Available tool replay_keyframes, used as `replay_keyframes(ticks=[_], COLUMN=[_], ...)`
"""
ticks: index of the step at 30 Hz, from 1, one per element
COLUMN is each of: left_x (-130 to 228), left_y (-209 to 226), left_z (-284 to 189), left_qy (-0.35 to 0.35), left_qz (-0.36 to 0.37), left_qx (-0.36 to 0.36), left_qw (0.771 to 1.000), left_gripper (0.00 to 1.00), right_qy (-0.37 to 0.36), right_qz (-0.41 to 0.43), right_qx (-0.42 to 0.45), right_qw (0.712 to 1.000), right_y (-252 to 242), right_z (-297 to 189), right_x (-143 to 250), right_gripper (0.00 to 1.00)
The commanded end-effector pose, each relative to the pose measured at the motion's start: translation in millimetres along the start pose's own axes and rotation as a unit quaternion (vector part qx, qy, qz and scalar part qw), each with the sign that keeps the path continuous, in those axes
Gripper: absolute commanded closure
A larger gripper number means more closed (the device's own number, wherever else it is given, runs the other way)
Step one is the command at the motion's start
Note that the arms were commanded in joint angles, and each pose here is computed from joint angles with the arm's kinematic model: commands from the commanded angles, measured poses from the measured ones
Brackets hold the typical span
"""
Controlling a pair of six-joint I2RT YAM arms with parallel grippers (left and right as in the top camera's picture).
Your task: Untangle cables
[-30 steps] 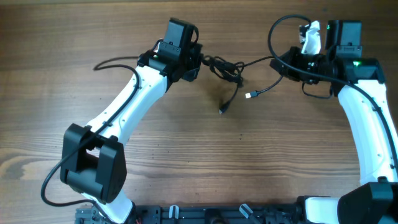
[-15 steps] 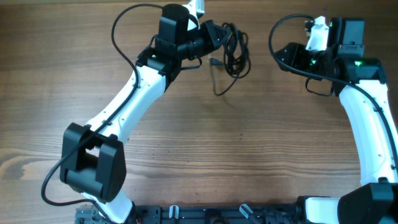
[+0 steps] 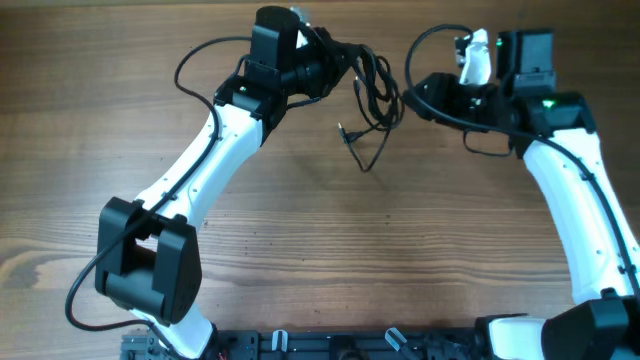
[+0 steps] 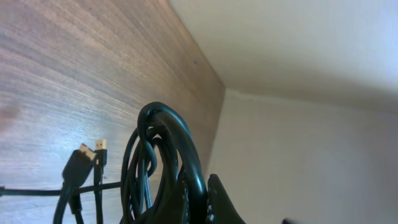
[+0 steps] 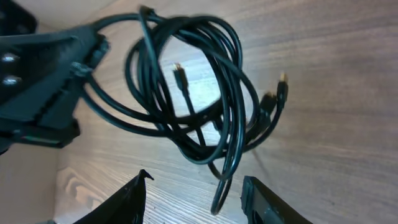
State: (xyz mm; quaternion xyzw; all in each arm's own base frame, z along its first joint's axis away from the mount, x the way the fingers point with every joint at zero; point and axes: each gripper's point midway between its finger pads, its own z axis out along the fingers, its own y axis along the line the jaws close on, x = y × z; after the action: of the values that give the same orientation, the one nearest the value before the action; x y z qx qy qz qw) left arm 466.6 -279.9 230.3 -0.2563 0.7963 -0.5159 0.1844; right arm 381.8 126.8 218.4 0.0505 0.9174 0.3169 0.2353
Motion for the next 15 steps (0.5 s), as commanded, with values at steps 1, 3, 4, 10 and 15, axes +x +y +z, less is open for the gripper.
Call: replay_keyframes(ticks=[1,3,4,10,15], left_x=[-7.2,-7.2,-7.2,-7.2,-6.1], left_y=[0.9,0.8,0.8,0.8,0.6], left_z=[-0.4,-0.4,-0.4,-0.4,0.0], left_qy=[-0.013,-0.013,-0.013,-0.013,-0.011], left_qz=[-0.051,-0.051,-0.051,-0.051,-0.051], left_qx=[0.000,0.000,0.000,0.000,0.000], left_qw=[0.999,0.999,0.999,0.999,0.999], left_gripper=[0.96,0.96,0.96,0.96,0.96], right_qy=[-0.003,0.011,0.020,0.056,0.059], right_qz=[0.031,0.038,0.042,0.036,0.030], right_qx=[0.051,0.057,0.061,0.052,0.048], right_qw=[0.998,0.998,0.997,0.996,0.997], right_y=[-15.9,-23.1,-28.1,-39.0,-45.4], right_z=[10.0,18.1,23.6,48.2,63.8], right_x=[-3.5,1.7,5.1,13.8,11.2], right_gripper=[0.53,0.61,0.67,0.73,0.72])
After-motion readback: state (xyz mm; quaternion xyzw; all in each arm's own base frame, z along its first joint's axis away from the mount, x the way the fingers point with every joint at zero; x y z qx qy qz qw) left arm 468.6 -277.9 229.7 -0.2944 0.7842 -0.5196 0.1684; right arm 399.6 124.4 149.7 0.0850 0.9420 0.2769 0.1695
